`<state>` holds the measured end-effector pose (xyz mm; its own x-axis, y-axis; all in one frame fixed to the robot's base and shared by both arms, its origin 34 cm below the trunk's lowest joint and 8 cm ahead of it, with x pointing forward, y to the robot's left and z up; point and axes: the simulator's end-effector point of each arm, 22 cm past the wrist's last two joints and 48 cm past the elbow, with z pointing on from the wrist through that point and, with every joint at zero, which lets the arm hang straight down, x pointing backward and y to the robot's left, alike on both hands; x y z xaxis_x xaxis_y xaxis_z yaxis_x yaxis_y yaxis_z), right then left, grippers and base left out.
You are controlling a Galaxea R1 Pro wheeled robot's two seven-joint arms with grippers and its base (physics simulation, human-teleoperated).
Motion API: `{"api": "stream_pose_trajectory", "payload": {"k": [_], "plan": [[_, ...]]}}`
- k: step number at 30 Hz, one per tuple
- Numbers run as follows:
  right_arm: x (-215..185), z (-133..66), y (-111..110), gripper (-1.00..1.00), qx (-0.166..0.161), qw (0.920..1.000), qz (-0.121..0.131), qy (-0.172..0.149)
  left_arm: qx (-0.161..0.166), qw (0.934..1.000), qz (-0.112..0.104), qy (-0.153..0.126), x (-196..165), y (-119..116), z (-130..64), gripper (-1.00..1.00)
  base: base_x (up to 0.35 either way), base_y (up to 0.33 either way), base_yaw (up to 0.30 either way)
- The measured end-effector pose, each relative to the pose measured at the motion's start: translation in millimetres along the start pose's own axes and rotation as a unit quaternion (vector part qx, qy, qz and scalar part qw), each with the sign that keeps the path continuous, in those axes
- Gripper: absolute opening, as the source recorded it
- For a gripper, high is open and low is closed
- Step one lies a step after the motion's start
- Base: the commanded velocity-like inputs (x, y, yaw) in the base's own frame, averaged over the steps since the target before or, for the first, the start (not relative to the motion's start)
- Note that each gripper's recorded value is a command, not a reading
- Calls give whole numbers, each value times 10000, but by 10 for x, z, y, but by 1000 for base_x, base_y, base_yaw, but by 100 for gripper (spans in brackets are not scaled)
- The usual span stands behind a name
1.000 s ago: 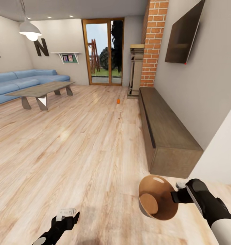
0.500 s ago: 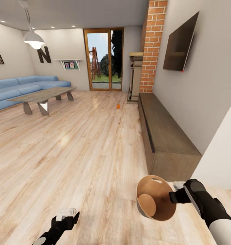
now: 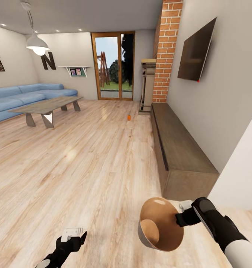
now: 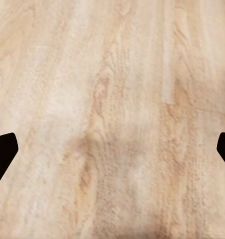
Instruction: Put the three can of soda from the living room inside the tash can in the kitchen.
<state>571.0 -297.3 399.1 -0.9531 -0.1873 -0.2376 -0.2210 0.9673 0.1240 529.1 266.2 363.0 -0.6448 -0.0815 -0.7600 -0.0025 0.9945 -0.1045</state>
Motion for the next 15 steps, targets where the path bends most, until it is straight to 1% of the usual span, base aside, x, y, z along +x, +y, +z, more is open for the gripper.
{"api": "stream_pose_trajectory", "payload": {"k": [2,3,4,5,8,12,15], "plan": [[11,1,94,-100,-25,9998,-174,73,1,10000,0,1,-40,-8,-19,100,0,0,0],[14,13,148,-100,29,9992,-382,120,0,10000,4,-8,-69,-13,-30,100,0,0,0],[23,15,192,-100,25,9988,-453,161,2,10000,5,-14,-97,-18,-40,100,0,0,0],[2,30,278,-100,78,9976,-670,175,5,10000,3,-26,-147,-27,-54,100,0,0,0],[-34,-14,404,-100,-77,9977,-659,165,0,10000,-4,-2,-224,-33,-90,100,0,0,0],[-108,-80,372,-100,76,9960,-883,96,-4,10000,-7,0,-322,-42,-133,100,0,0,0],[-132,-114,452,-100,-58,9963,-853,76,-4,10000,-6,-37,-399,-46,-158,100,0,0,0]]}}
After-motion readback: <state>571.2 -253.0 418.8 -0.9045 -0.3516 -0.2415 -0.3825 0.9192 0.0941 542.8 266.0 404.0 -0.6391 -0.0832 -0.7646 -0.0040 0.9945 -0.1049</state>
